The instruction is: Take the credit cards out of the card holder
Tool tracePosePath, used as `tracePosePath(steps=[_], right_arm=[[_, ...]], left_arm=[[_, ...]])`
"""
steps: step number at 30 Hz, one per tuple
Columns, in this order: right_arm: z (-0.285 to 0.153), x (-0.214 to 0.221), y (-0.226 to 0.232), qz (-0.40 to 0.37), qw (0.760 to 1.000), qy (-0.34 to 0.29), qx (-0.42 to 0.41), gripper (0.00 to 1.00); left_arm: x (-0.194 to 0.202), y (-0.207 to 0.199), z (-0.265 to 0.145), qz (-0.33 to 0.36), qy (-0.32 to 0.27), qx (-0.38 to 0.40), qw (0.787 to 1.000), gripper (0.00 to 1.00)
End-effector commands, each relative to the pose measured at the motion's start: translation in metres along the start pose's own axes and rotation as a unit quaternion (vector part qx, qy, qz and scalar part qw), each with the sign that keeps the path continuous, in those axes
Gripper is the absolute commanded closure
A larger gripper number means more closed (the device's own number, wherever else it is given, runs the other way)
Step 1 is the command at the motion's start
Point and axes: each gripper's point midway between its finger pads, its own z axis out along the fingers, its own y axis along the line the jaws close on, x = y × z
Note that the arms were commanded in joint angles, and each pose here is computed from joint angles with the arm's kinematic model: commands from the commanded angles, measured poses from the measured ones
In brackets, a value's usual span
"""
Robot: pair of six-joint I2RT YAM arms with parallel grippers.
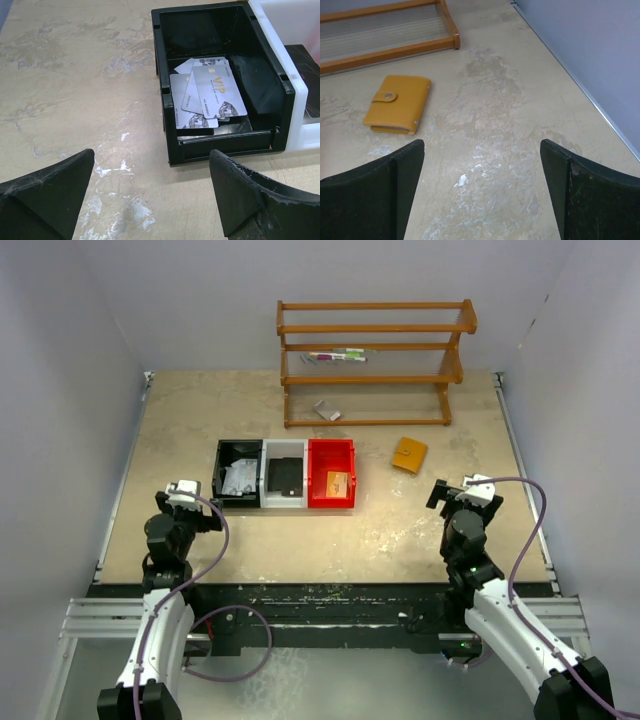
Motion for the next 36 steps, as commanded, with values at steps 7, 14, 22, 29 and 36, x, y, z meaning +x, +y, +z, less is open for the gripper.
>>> tracePosePath(steps=[7,14,22,29,36], right_arm=[[0.001,-0.007,-0.002,0.012,1.000,-0.012,0.007,0.00],[0.004,-0.005,-0.001,0.007,1.000,-0.004,0.014,0.00],[0.022,-0.035,-0.001,-0.004,0.996,0.044,0.083,0.00],[0.008,-0.121,-0.003,0.180,0.980,-0.054,0.071,0.00],[-0.008,-0.156,0.044,0.159,0.981,-0.065,-0.095,0.00]], left_arm=[[-0.014,-0.001,0.002,0.001,-0.028,0.003,1.000,0.01],[-0.014,-0.001,0.002,0.002,-0.028,0.003,1.000,0.01],[-0.038,-0.011,0.007,0.010,-0.003,0.047,0.999,0.01],[-0.121,0.009,0.025,0.082,0.065,0.053,0.993,0.01],[-0.146,0.011,0.034,0.061,0.158,0.080,0.982,0.01]])
